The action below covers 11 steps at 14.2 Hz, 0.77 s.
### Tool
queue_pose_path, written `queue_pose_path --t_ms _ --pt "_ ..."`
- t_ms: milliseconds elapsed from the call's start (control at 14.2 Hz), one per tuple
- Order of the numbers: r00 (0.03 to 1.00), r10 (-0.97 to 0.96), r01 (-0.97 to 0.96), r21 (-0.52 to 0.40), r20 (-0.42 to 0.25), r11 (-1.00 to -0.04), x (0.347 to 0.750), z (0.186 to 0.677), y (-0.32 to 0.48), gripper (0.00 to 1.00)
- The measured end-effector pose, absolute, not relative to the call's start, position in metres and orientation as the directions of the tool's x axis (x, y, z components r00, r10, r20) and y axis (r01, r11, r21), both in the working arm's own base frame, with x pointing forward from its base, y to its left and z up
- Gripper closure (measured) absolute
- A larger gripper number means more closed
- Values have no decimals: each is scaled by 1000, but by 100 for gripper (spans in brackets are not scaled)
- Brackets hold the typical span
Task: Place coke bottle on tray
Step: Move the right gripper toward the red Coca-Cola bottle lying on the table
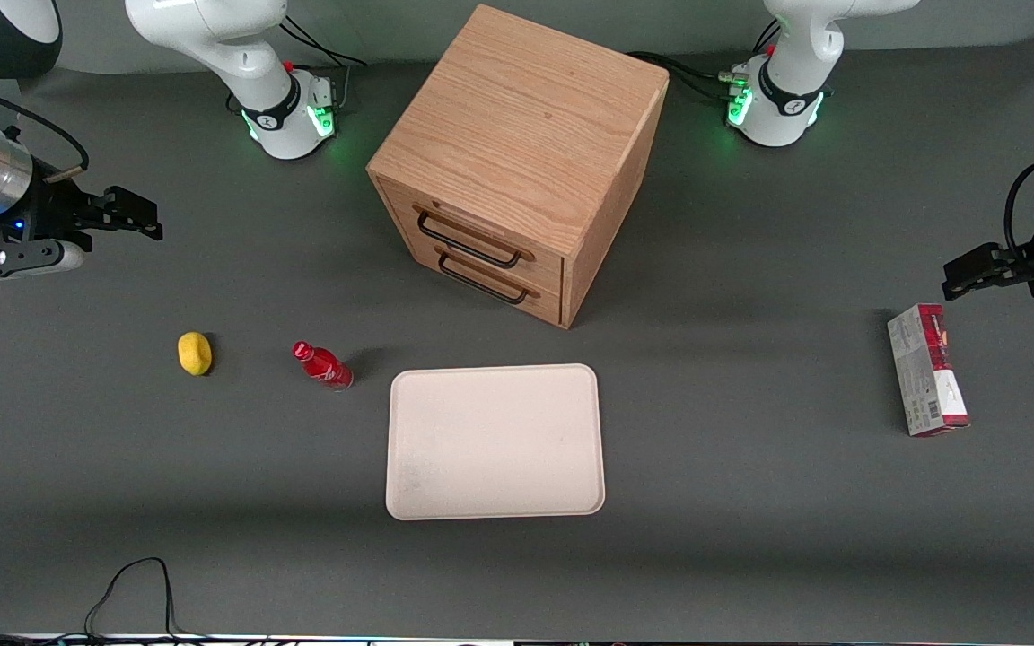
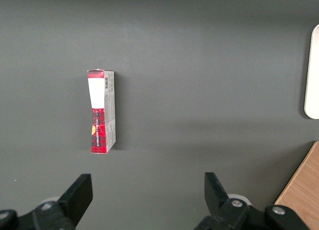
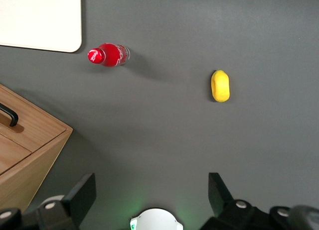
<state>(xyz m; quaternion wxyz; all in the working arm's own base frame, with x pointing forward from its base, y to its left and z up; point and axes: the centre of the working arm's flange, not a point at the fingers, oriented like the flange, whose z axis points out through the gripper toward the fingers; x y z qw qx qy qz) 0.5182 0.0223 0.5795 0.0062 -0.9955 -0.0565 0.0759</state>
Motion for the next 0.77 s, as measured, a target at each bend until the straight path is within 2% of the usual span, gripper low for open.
queue_pose_path --t_ms 772 --pt "979 112 106 -44 -168 -993 516 581 23 0"
